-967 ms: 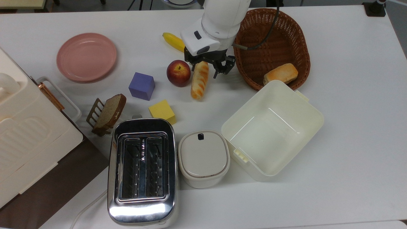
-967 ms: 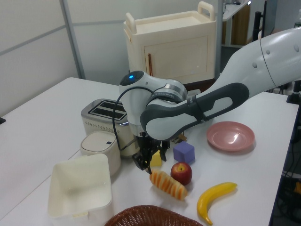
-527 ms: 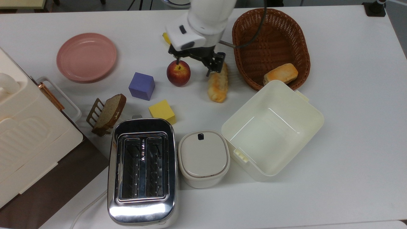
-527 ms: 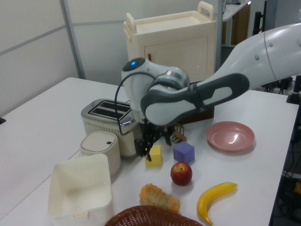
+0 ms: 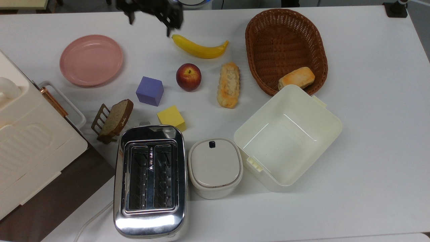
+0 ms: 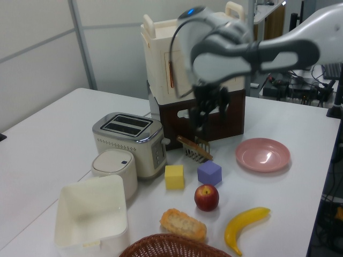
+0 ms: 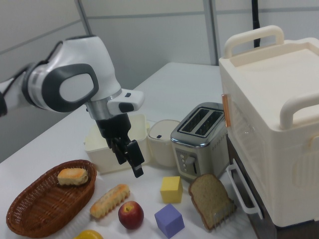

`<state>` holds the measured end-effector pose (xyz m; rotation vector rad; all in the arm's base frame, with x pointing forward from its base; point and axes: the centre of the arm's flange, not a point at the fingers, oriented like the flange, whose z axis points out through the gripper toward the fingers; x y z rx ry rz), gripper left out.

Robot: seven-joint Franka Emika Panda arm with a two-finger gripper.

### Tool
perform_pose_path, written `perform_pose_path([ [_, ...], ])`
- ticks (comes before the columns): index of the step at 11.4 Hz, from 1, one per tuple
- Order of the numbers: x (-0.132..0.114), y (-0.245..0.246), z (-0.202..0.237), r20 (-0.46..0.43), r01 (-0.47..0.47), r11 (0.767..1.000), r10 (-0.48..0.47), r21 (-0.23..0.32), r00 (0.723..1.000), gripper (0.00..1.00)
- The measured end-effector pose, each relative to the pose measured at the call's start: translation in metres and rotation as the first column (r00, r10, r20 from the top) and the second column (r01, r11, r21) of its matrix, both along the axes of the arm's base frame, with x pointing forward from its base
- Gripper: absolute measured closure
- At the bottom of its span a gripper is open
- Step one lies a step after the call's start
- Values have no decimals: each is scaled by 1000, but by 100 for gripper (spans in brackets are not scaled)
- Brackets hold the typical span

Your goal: Put the bread on the table

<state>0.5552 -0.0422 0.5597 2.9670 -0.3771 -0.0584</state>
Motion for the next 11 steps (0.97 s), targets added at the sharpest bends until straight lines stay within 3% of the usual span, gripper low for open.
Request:
perform_pose_path([
  [3, -25, -26, 27, -18, -62, 997, 63, 41, 998, 0],
  [11, -24, -24, 31, -7, -72, 995, 73, 67, 997, 0],
])
